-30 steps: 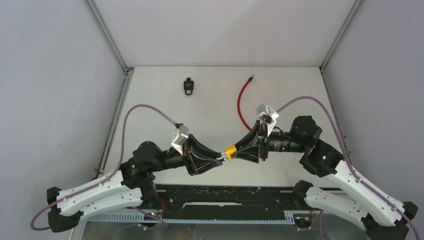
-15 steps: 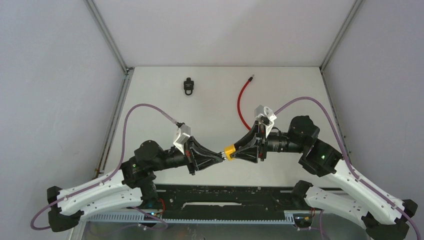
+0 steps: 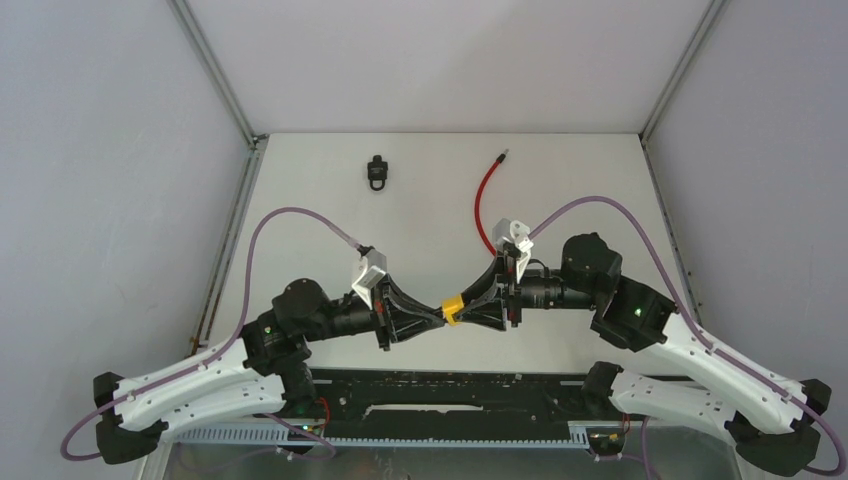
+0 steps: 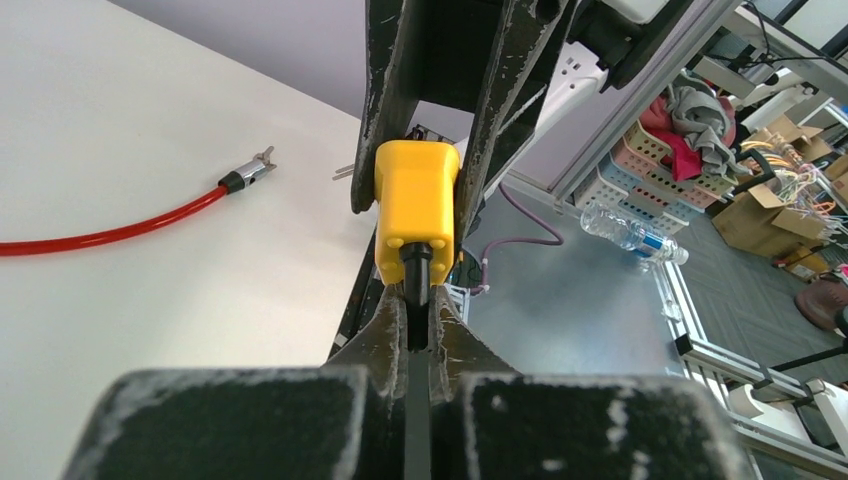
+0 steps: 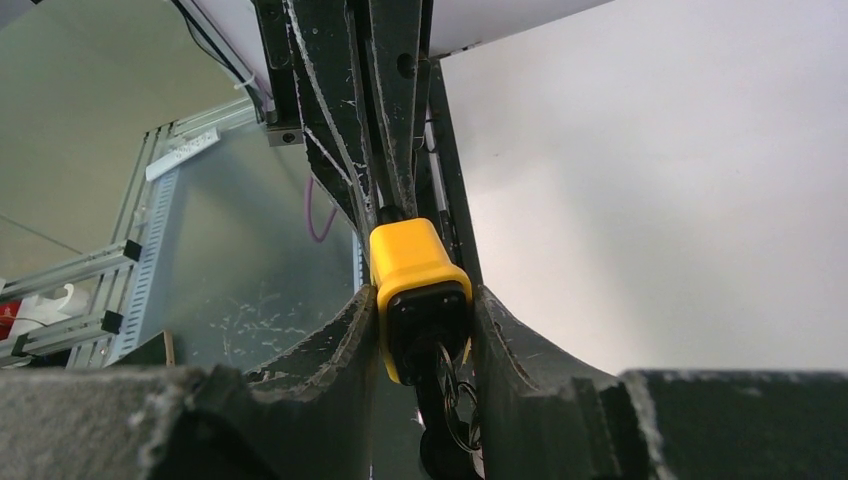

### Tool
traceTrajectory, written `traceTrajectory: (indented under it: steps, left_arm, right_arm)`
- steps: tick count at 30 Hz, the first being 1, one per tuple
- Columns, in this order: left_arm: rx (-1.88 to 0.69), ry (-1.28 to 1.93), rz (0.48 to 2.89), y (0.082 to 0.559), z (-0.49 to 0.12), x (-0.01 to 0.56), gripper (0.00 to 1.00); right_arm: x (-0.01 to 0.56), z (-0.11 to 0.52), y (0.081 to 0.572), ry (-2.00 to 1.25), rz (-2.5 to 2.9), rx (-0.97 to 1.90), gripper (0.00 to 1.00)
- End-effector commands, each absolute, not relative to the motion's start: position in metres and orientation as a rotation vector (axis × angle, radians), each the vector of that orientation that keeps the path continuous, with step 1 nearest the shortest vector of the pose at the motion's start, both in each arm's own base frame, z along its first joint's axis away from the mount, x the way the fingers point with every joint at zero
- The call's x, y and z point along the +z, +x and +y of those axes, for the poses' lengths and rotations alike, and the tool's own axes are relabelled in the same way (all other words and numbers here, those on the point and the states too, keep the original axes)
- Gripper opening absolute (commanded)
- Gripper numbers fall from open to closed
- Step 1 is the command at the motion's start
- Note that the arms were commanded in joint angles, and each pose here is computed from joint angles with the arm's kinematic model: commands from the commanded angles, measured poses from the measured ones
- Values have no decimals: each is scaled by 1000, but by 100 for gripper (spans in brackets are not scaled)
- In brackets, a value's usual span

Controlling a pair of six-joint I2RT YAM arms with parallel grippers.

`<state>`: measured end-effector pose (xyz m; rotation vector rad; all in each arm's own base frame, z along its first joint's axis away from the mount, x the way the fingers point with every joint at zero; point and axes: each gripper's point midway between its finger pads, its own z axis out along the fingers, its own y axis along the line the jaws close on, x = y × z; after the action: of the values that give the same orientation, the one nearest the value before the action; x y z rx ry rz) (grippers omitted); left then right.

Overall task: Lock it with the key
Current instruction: Lock the lock.

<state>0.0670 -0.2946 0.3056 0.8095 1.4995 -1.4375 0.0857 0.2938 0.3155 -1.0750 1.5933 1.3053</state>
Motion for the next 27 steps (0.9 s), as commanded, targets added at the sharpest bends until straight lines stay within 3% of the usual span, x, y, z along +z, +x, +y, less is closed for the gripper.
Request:
traceTrajectory:
  steps: [1,23,25,27]
  left_arm:
    - [-1503,770,1332,66,-300,354,0]
    - [-1473,748,1328,68,-292,352,0]
    - [-1460,742,1332,68,-288,349,0]
    - [-1455,736,1326,68,-284,348,0]
  right_arm:
    - [326,317,82,-1130,1503,1326,0]
    - [326,309,81,-1142,1485,1256,0]
    - [330,304,77,-1151,1464,1270,13]
    - [337,299,73,-1152,1437,1282,33]
